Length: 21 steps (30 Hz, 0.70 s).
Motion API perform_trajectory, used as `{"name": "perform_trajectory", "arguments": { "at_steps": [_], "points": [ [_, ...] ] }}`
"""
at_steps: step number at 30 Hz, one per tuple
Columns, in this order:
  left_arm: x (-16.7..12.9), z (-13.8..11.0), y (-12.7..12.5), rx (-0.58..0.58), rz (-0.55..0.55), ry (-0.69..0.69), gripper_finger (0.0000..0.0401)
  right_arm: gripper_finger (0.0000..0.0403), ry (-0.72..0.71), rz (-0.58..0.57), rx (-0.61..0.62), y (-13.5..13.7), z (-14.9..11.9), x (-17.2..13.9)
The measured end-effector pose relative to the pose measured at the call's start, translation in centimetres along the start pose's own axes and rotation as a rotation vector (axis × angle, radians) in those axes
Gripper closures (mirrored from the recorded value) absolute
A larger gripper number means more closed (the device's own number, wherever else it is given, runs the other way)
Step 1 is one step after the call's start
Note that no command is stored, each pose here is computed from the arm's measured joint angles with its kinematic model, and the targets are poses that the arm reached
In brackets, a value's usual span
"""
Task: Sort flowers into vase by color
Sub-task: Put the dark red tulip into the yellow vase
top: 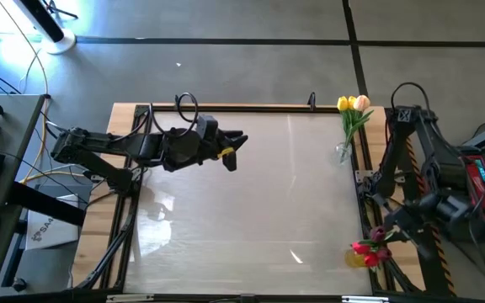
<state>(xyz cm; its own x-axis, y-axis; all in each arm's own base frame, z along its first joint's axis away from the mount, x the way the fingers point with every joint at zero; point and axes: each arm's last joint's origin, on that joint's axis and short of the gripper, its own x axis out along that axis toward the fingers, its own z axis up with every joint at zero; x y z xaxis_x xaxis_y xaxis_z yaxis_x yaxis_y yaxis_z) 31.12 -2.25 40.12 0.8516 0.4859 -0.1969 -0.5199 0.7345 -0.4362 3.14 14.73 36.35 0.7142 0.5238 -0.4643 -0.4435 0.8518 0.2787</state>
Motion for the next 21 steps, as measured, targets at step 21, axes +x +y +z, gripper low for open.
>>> {"name": "perform_trajectory", "arguments": {
  "at_steps": [21],
  "points": [
    [0.6, -0.2, 1.1, 0.030, 0.031, 0.066, 0.0298, 0.0280, 0.146, 0.047, 0.390, 0.5, -0.9, 0.0]
  ]
}}
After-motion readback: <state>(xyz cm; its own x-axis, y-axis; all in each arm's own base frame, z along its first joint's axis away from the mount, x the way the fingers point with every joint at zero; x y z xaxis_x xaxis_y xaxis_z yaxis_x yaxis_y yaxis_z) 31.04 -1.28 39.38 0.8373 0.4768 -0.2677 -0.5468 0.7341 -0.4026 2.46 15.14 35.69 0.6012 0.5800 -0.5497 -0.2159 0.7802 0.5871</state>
